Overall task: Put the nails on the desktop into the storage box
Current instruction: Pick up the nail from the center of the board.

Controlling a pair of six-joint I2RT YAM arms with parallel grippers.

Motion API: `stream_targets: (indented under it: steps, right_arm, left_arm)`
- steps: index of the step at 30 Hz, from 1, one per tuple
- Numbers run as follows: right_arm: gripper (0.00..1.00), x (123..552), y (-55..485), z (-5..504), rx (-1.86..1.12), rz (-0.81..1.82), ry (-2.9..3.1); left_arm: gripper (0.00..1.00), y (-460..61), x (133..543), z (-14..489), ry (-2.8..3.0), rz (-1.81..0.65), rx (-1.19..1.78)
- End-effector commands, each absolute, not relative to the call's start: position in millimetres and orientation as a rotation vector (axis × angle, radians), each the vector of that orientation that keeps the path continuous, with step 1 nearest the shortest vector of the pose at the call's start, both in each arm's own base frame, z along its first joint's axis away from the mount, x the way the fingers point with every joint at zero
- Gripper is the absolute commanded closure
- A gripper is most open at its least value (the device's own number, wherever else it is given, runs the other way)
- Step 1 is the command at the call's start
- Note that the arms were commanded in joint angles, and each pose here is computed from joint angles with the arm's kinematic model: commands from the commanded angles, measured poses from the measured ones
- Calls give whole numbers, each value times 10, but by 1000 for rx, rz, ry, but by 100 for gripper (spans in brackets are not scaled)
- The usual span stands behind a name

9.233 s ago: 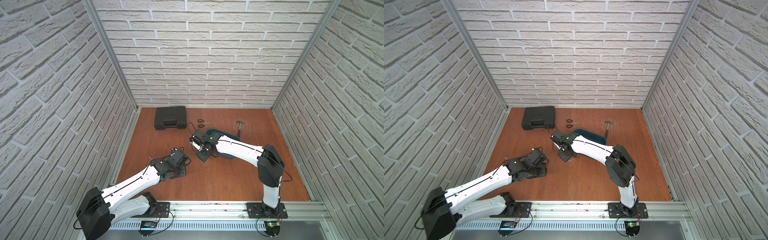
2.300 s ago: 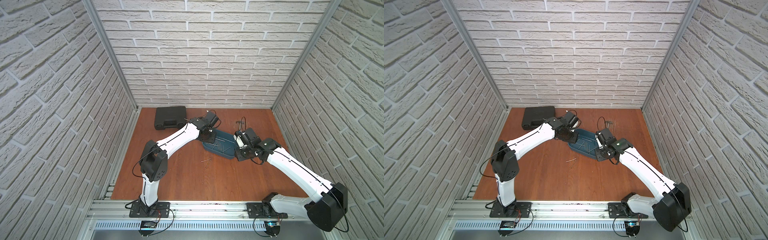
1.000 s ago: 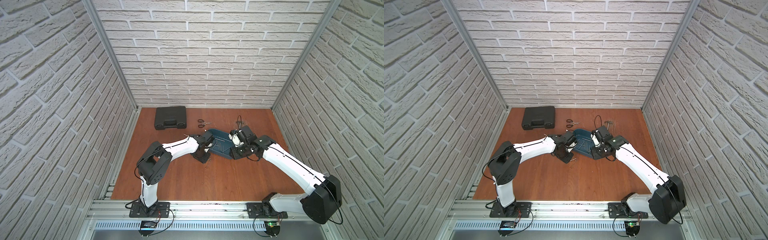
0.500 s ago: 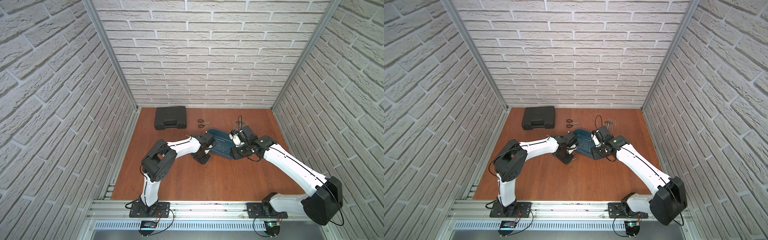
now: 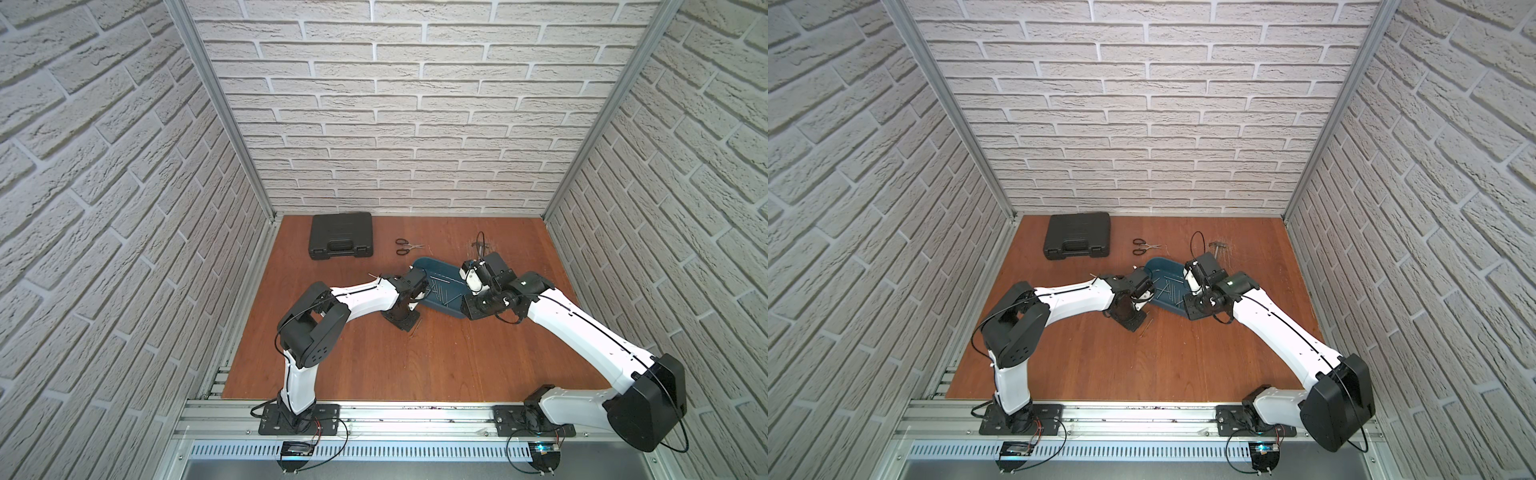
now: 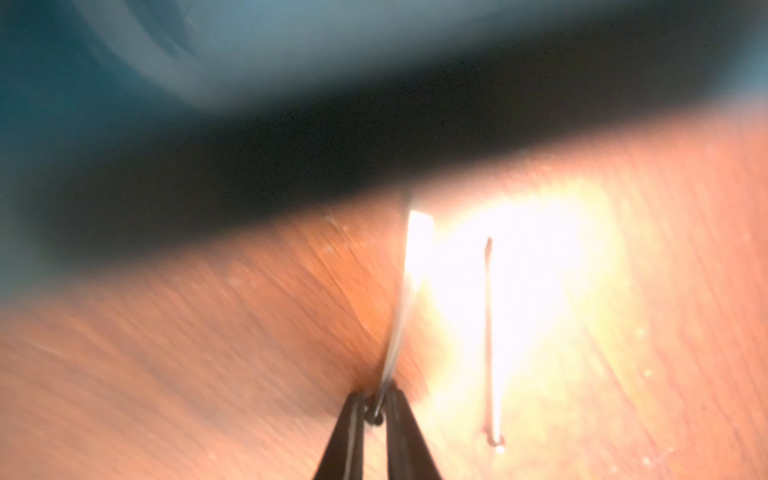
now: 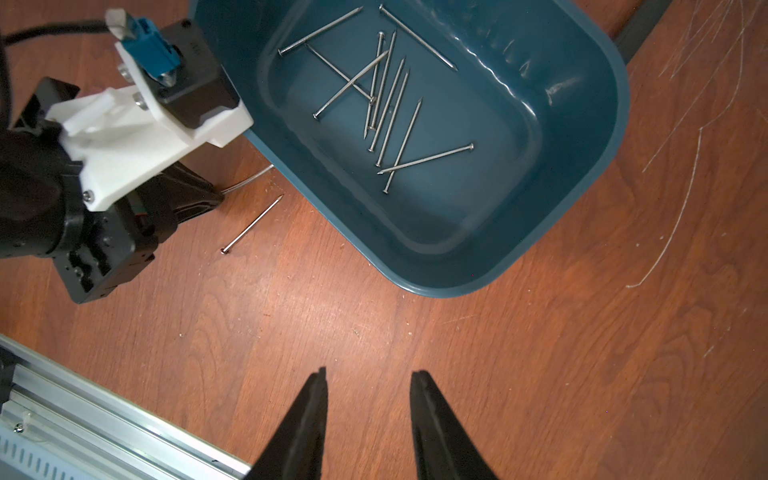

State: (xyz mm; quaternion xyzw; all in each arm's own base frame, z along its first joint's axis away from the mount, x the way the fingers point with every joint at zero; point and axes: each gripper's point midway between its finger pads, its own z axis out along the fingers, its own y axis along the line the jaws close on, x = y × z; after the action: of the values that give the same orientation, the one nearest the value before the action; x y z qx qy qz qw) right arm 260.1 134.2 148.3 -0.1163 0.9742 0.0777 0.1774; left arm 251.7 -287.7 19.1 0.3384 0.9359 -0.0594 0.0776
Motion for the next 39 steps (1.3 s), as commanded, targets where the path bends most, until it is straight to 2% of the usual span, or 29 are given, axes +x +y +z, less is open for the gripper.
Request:
stream_targets:
  steps: [1, 7, 39]
  right_arm:
    - [63, 2587, 1320, 1515, -311, 219, 2741]
    - [62, 2586, 1341, 1497, -312, 232, 2745]
    - [63, 2680, 1435, 1505, -306, 278, 2727]
  left_arm:
    - [91, -2683, 2213, -59, 2922, -127, 1016]
    - [100, -2629, 2100, -80, 2939, -124, 978]
    - [100, -2379, 2160, 645, 2819, -92, 790]
